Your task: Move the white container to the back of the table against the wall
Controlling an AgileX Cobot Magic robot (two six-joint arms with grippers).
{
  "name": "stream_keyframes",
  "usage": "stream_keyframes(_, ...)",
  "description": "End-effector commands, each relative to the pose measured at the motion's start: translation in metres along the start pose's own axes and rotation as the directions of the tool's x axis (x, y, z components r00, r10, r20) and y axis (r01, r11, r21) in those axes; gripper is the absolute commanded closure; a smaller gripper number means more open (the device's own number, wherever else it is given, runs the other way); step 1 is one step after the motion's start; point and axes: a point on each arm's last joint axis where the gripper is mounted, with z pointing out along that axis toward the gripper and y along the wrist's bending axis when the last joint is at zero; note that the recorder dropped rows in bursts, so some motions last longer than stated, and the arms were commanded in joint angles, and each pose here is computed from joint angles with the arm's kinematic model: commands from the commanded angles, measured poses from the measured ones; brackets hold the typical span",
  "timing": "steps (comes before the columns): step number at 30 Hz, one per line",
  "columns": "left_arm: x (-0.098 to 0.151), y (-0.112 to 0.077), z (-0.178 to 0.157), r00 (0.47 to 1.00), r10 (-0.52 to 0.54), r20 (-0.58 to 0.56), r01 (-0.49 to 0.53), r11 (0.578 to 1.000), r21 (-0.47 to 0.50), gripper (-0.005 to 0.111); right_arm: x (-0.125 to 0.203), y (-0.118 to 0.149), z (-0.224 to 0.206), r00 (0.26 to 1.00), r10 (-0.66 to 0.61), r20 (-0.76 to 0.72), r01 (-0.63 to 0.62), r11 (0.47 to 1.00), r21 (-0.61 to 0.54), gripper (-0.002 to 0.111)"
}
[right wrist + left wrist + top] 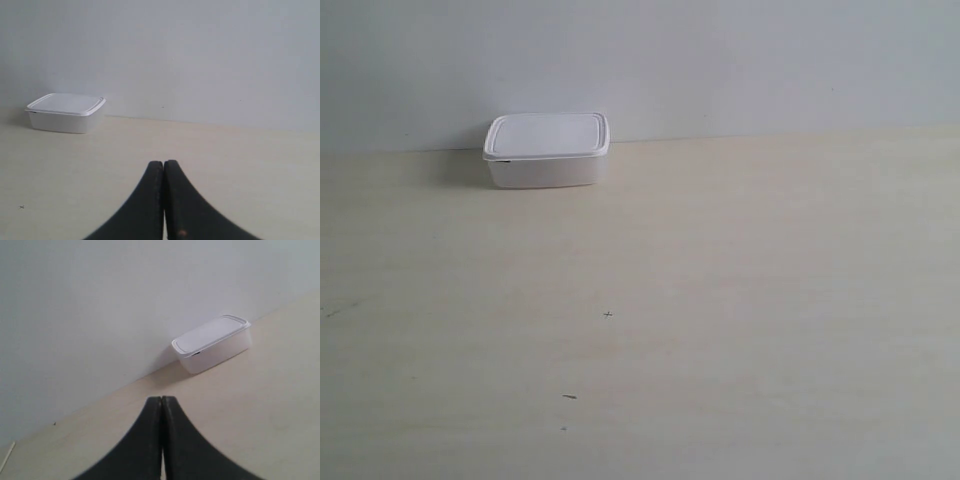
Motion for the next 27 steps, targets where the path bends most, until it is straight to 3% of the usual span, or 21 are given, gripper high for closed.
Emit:
stream_keyframes(1, 0.001, 0.0, 0.0, 0.978, -0.206, 0.009, 0.206, 0.979, -0.002, 0.107, 0.001, -0.001, 0.0, 1.0, -0.014, 0.007, 0.014, 1.0, 0.008, 0.108)
stream_keyframes(8, -0.001, 0.0, -0.001, 0.96, -0.279, 0.017, 0.279, 0.96, -0.002, 0.107, 0.001, -0.001, 0.0, 1.0, -0.014, 0.007, 0.014, 1.0, 0.008, 0.108)
stream_keyframes(13, -0.001, 0.0, -0.001, 0.962, -0.271, 0.017, 0.271, 0.963, -0.002, 0.107, 0.001, -0.001, 0.0, 1.0, -0.014, 0.007, 0.014, 1.0, 0.008, 0.108)
stream_keyframes(15, 0.001, 0.007, -0.001, 0.971, -0.239, 0.01, 0.239, 0.968, -0.078, 0.107, 0.001, -0.001, 0.0, 1.0, -0.014, 0.007, 0.014, 1.0, 0.008, 0.108)
stream_keyframes(17, 0.001, 0.008, -0.001, 0.956, -0.293, 0.015, 0.293, 0.952, -0.089, 0.107, 0.001, -0.001, 0.0, 1.0, -0.014, 0.007, 0.014, 1.0, 0.008, 0.108)
stream_keyframes(21, 0.004, 0.003, 0.0, 0.874, -0.487, 0.012, 0.487, 0.873, -0.041, 0.107, 0.001, -0.001, 0.0, 1.0, -0.014, 0.007, 0.014, 1.0, 0.008, 0.108)
stream_keyframes(27, 0.014, -0.003, 0.0, 0.892, -0.45, -0.045, 0.449, 0.893, -0.026, 0.107, 0.001, -0.001, 0.0, 1.0, -0.012, 0.007, 0.012, 1.0, 0.008, 0.108)
